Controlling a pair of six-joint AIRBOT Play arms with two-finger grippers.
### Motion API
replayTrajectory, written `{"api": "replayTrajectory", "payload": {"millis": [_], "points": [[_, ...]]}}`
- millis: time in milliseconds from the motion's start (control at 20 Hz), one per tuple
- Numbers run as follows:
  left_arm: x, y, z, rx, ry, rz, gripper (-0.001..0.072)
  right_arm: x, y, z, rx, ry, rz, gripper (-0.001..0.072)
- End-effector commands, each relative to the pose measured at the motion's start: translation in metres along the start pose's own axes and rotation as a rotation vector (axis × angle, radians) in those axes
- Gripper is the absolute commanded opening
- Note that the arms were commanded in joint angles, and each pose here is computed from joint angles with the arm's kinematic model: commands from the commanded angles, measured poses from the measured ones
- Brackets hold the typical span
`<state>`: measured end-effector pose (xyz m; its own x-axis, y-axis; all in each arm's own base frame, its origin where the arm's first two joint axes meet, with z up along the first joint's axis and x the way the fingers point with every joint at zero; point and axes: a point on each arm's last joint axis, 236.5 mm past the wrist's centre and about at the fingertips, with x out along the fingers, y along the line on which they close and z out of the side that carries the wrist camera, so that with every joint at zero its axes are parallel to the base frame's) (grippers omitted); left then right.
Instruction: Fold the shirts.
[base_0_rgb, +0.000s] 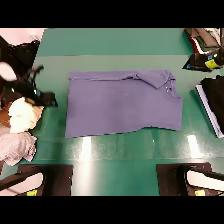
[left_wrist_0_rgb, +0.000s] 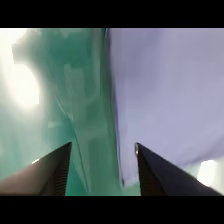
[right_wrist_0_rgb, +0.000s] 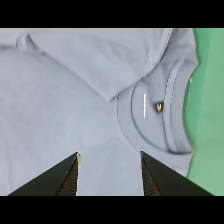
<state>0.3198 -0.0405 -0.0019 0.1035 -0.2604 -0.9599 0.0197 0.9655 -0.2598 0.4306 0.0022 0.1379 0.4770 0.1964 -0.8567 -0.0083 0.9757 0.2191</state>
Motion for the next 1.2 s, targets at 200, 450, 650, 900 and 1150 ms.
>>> {"api": "replayTrajectory", "payload": {"millis": [200, 450, 650, 900, 1150], "points": [[0.061, -0.023, -0.099, -0.121, 0.094, -0.148, 0.0468, 0.004, -0.001, -0.037, 0.018, 0.018, -0.004, 0.0430], [0.076, -0.024, -0.110, -0.129, 0.104, -0.166, 0.0468, -0.001, 0.000, -0.036, 0.016, -0.005, -0.005, 0.0430], [0.079, -0.029, -0.109, -0.139, 0.096, -0.193, 0.0467, -0.002, 0.006, -0.036, 0.023, -0.008, 0.020, 0.0431], [0.082, -0.032, -0.111, -0.150, 0.094, -0.210, 0.0262, -0.002, 0.006, -0.036, 0.023, -0.007, 0.021, 0.0430], [0.069, -0.044, -0.091, -0.115, 0.040, -0.255, 0.0024, -0.003, 0.004, -0.067, 0.006, 0.120, 0.012, 0.0430]]}}
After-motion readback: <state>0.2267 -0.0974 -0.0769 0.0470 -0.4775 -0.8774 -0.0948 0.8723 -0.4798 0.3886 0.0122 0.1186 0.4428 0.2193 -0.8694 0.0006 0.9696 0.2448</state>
